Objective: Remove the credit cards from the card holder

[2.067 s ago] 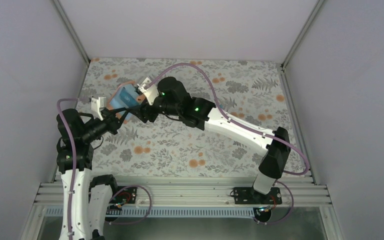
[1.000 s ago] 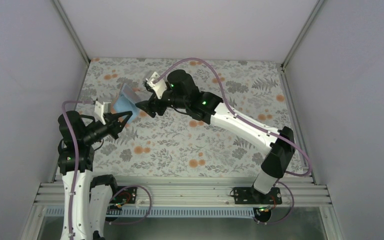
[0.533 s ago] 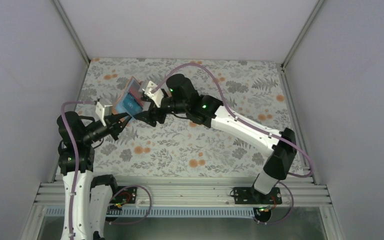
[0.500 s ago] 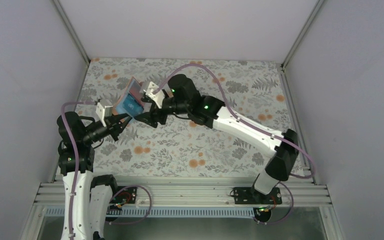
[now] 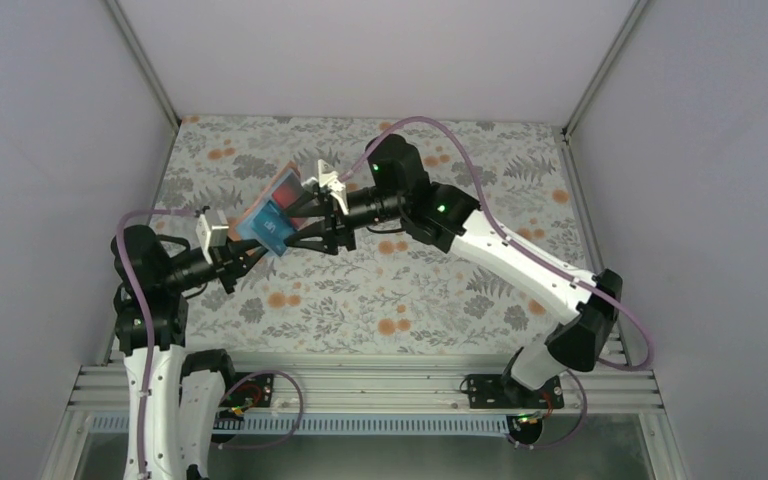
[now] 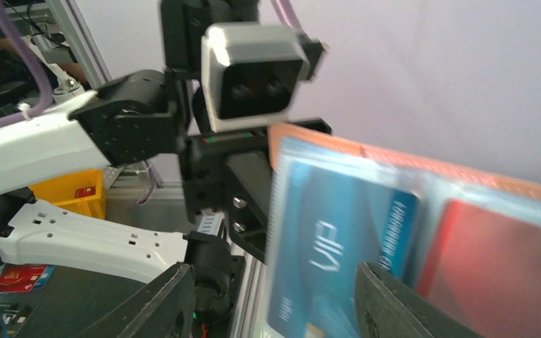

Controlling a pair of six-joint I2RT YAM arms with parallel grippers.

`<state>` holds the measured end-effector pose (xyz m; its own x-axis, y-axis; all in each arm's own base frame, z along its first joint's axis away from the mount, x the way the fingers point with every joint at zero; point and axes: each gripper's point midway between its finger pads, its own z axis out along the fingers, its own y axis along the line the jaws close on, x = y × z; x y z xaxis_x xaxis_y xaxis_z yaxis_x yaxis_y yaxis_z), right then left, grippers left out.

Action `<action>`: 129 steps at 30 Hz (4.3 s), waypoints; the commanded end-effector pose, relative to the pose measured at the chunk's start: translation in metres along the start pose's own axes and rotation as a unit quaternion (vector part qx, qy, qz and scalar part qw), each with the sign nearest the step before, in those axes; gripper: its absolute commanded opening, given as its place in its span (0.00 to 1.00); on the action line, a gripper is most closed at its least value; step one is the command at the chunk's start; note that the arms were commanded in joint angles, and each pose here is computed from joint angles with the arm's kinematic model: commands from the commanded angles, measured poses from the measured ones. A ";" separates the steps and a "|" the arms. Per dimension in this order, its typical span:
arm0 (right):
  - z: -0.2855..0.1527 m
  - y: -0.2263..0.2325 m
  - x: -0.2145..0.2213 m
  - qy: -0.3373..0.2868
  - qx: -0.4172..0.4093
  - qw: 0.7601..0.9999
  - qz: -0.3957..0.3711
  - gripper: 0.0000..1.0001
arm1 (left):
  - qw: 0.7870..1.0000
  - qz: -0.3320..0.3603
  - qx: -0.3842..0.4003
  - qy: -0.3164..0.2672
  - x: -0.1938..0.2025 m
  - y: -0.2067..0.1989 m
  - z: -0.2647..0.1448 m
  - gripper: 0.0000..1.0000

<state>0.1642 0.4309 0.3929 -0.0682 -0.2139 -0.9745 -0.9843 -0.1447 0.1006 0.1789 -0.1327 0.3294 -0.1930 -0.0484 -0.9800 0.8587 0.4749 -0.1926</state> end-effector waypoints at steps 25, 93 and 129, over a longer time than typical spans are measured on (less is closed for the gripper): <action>0.009 0.034 0.011 0.019 -0.152 0.987 0.042 0.31 | 0.997 0.065 0.034 -0.006 -0.013 -0.022 -0.003 0.02; -0.013 -0.029 0.012 0.008 0.032 0.999 0.041 0.25 | 0.993 0.080 0.088 -0.003 -0.016 -0.047 -0.008 0.02; -0.024 -0.024 0.013 0.026 0.055 0.998 0.026 0.04 | 0.995 0.065 0.074 -0.002 -0.009 -0.040 -0.006 0.05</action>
<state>0.1732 0.4204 0.3638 -0.1522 -0.2871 -0.9458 -0.9726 -0.1268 0.1950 0.1554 -0.1410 0.3410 -0.1240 -0.0045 -0.9923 0.9133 0.3905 -0.1160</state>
